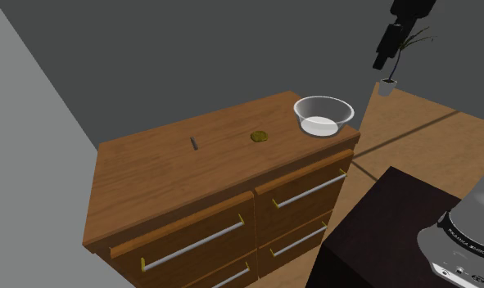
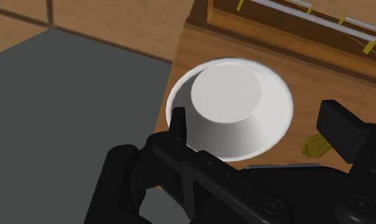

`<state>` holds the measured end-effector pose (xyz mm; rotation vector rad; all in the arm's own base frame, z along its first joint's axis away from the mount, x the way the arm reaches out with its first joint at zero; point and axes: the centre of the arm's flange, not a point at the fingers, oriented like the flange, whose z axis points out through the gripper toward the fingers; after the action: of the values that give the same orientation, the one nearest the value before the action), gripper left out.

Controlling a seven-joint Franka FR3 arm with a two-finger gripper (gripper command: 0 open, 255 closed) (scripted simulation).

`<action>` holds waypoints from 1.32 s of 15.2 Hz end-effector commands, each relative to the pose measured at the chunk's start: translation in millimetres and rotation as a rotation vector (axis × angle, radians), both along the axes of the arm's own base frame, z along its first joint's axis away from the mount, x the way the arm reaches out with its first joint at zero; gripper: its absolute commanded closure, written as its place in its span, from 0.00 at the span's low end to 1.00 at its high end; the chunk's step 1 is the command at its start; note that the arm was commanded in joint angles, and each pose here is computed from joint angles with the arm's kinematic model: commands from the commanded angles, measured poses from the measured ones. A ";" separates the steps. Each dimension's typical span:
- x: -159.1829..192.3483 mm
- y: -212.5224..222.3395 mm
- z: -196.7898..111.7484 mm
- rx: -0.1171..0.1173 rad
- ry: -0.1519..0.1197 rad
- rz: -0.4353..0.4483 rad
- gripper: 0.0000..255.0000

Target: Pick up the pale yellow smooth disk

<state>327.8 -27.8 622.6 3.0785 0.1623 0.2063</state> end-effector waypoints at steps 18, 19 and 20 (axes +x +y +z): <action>151.1 122.5 -119.1 0.009 0.055 0.037 0.00; 159.6 129.9 -126.3 0.009 0.058 0.039 0.00; 168.1 137.4 -133.5 0.010 0.061 0.041 0.00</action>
<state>487.1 101.2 498.3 3.0936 0.2254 0.1199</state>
